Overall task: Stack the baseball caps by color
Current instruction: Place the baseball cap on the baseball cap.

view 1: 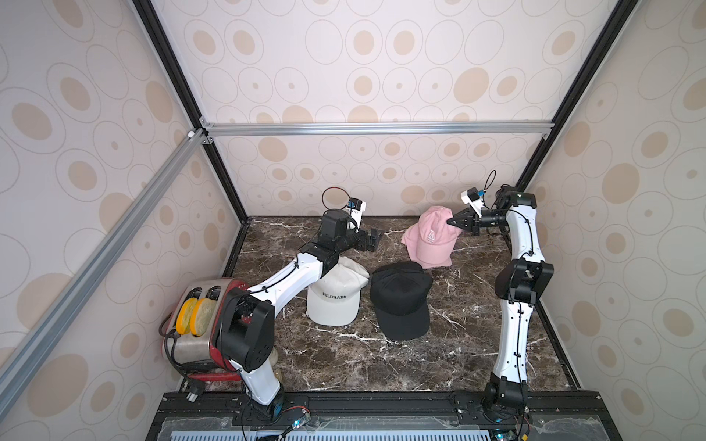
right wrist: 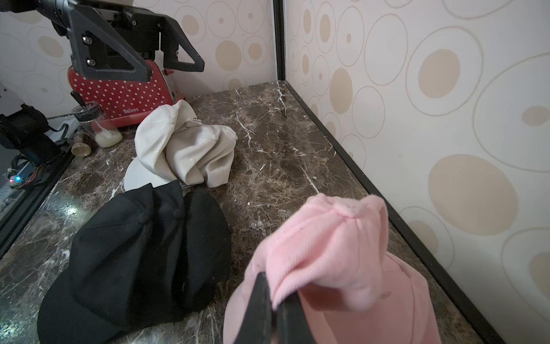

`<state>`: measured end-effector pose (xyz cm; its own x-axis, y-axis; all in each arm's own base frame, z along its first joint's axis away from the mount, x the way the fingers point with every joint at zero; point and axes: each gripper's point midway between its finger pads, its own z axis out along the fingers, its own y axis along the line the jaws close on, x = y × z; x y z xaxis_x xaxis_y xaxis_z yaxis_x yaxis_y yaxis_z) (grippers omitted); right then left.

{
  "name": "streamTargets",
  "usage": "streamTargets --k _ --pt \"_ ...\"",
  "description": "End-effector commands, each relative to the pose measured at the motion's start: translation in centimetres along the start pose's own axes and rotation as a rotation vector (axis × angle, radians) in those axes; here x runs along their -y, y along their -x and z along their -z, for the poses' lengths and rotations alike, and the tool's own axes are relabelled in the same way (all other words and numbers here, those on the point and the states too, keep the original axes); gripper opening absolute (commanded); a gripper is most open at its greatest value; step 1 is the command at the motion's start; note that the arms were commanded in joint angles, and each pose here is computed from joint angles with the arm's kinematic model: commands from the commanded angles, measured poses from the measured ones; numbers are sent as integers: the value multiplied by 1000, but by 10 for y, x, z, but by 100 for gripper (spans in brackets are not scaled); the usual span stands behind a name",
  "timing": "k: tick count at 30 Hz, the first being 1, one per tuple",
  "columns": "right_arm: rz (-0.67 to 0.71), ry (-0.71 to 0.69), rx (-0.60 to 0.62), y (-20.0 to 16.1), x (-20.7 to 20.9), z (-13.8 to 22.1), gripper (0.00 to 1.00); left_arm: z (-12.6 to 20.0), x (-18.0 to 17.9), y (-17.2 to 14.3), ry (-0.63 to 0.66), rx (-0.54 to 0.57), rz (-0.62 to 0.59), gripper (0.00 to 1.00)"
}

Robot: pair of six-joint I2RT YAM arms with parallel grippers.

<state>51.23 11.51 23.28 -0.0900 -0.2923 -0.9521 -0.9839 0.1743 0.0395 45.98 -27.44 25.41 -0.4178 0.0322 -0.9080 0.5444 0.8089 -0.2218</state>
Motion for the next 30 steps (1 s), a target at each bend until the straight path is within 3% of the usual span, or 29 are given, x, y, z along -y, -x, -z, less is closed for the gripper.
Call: streamTargets --k 1,9,10,13,17,20,21,22,24,30 --pt "-38 11 50 -2 5 -3 0 -2 -2 9 21 10 -36 99" --pt "-99 -15 31 -24 25 -11 0 -3 -3 5 26 -4 -44 99" --pt "-101 -26 22 -25 27 -10 4 -2 -3 5 23 -6 -46 99" --pt "-112 -45 13 -24 31 -10 33 -1 -3 3 28 -9 -49 99" --pt "-121 -99 -13 -19 41 -6 51 1 -4 2 31 -8 -50 99" --pt "-141 -189 -44 -16 55 -1 71 3 -3 2 31 -5 -50 99" --pt "-168 -256 -64 -17 66 3 95 5 -4 3 35 -1 -51 99" --pt "-199 -319 -79 -19 75 7 100 6 -4 3 35 1 -51 99" --pt "-277 -475 -97 -27 94 19 100 8 -3 4 32 7 -50 99" --pt "-443 -683 -97 -36 92 40 100 15 -1 9 29 28 -50 99"
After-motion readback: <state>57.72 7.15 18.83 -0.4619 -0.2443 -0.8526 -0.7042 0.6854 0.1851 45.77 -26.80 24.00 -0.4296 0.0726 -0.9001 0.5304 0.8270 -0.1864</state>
